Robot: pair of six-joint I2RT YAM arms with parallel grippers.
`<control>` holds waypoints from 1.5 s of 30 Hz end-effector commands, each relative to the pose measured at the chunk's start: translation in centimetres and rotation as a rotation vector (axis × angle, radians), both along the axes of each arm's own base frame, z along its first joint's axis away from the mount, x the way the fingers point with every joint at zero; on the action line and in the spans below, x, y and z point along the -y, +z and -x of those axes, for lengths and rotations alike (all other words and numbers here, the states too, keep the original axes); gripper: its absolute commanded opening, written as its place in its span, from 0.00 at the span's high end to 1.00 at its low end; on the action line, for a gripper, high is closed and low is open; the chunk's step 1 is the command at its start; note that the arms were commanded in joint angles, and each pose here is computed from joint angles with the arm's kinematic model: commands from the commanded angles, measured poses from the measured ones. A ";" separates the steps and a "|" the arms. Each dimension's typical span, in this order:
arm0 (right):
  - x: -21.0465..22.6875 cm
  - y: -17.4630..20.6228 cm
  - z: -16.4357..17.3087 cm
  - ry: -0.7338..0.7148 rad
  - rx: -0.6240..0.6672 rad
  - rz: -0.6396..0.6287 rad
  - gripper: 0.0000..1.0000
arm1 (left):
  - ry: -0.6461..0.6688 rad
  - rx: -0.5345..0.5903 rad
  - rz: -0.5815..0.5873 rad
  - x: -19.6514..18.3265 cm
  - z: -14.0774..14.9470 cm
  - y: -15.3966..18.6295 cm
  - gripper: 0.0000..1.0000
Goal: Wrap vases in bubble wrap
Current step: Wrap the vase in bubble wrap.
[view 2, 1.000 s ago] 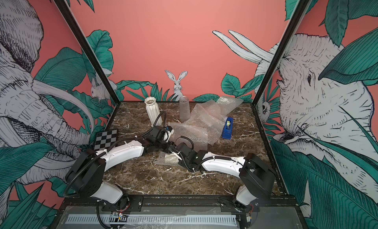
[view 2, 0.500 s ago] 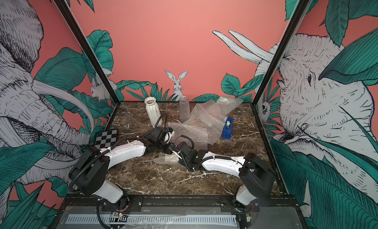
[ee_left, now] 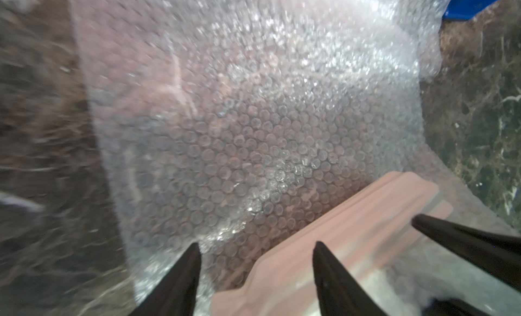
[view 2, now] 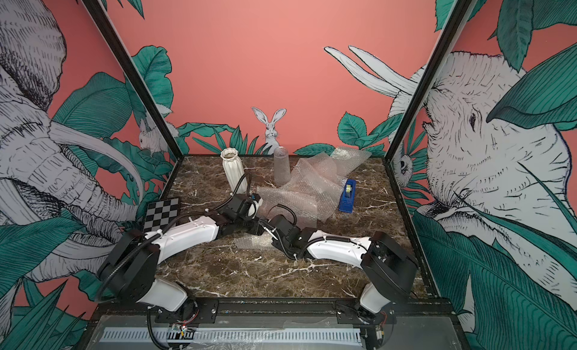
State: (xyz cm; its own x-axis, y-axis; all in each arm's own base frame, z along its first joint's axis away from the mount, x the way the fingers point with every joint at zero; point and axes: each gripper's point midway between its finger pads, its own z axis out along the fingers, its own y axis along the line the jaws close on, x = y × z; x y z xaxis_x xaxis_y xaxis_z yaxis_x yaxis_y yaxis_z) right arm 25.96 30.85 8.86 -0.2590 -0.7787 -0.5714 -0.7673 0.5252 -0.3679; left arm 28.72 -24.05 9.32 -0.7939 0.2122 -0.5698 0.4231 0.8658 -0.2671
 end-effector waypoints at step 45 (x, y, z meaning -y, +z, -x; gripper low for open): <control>2.3 2.2 -1.0 -0.084 -0.014 -0.113 0.34 | 0.140 0.068 -0.010 -1.2 2.3 -1.8 0.32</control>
